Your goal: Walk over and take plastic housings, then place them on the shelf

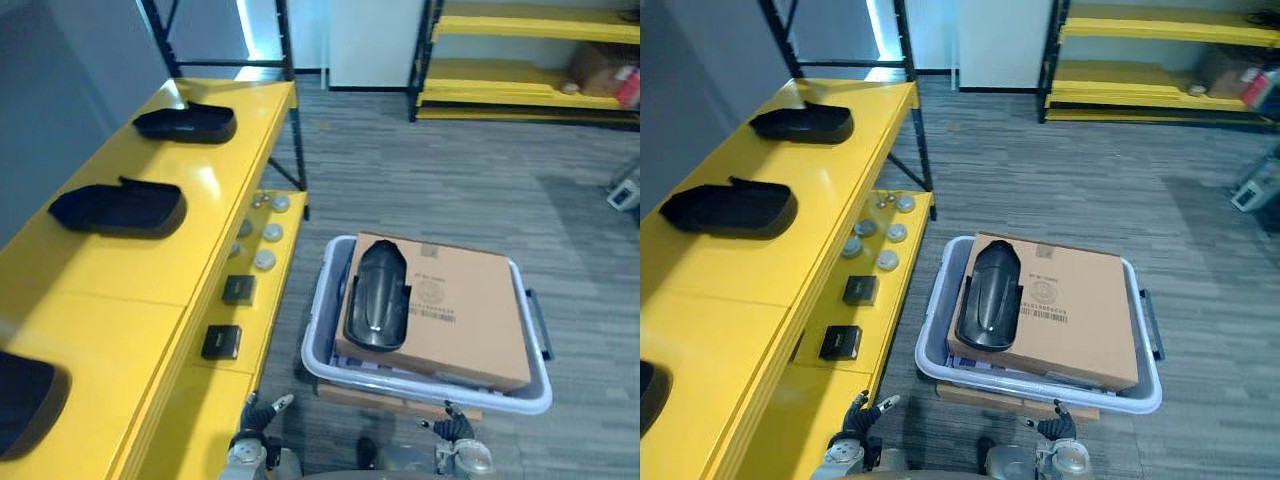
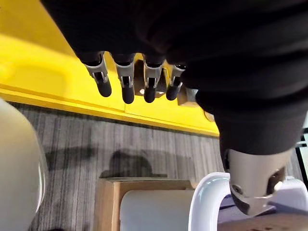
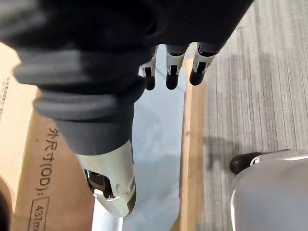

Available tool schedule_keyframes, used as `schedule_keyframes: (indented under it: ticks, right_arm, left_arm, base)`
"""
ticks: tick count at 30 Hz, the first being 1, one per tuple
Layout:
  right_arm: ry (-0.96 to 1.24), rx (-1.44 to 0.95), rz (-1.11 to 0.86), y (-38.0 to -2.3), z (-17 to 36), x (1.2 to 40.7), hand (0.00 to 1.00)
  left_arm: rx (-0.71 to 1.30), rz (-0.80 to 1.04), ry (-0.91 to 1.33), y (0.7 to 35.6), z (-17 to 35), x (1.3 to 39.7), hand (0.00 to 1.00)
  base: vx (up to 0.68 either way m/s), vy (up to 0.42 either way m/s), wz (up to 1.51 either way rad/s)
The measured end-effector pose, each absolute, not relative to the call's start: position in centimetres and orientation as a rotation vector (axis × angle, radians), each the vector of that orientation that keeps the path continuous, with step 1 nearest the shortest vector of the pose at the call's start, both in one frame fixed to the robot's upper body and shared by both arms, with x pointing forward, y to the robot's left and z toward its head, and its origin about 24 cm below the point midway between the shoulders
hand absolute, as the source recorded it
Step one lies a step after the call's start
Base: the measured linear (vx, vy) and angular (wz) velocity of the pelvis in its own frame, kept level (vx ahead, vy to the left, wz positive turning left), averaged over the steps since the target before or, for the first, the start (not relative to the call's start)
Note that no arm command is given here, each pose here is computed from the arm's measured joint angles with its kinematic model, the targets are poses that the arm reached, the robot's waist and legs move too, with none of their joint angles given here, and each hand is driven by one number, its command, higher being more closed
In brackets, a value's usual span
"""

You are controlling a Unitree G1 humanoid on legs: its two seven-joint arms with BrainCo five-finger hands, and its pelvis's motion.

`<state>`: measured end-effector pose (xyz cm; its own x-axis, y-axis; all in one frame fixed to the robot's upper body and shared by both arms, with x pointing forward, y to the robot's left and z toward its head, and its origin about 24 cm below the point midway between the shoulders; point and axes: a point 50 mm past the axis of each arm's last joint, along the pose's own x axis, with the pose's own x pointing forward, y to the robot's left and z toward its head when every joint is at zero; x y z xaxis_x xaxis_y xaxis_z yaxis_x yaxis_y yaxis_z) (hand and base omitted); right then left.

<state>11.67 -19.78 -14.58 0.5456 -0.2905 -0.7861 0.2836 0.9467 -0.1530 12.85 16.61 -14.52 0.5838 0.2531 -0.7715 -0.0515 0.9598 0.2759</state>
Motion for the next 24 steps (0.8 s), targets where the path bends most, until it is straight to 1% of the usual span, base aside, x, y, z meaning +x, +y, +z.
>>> schedule_keyframes:
  ticks: [5, 8, 12, 14, 16, 18, 20, 23, 24]
  right_arm:
    - [0.934, 0.083, -0.455, -20.9, -14.6, 10.5, 0.0]
    - [0.887, 0.123, -0.616, -23.2, -13.8, 9.2, 0.0]
    - [0.7, 0.104, -0.824, -27.3, -10.7, 9.3, 0.0]
    - [0.551, 0.06, -0.953, -30.1, -7.6, 9.3, 0.0]
    - [0.423, 0.004, -1.032, -31.8, -4.8, 9.3, 0.0]
    - [0.306, -0.062, -1.084, -33.0, -2.1, 9.6, 0.0]
    - [0.244, -0.105, -1.098, -33.3, -0.6, 10.0, 0.0]
    - [0.142, -0.152, -1.064, -32.9, 1.5, 11.7, 0.0]
    - [0.111, -0.159, -1.02, -32.2, 2.1, 12.7, 0.0]
  left_arm:
    - [0.248, 0.189, 0.952, 17.2, -14.6, 12.5, 0.0]
    - [0.242, 0.187, 0.945, 17.0, -14.6, 12.8, 0.0]
    - [0.245, 0.194, 0.946, 17.3, -14.6, 12.7, 0.0]
    - [0.246, 0.198, 0.962, 17.4, -14.7, 12.0, 0.0]
    - [0.247, 0.204, 0.959, 17.6, -14.7, 11.7, 0.0]
    - [0.247, 0.203, 0.962, 17.8, -14.7, 11.3, 0.0]
    - [0.241, 0.189, 0.97, 17.7, -14.8, 11.1, 0.0]
    - [0.229, 0.179, 0.984, 17.2, -14.9, 10.6, 0.0]
    - [0.229, 0.173, 0.983, 17.1, -14.9, 10.6, 0.0]
  base:
    - [0.17, 0.075, -0.24]
    - [0.13, 0.042, -0.02]
    - [0.09, 0.016, -0.05]
    - [0.06, -0.013, -0.11]
    - [0.03, -0.04, -0.06]
    - [0.01, -0.057, -0.01]
    - [-0.01, -0.071, 0.11]
    - [-0.03, -0.06, 0.14]
    - [-0.06, -0.025, 0.2]
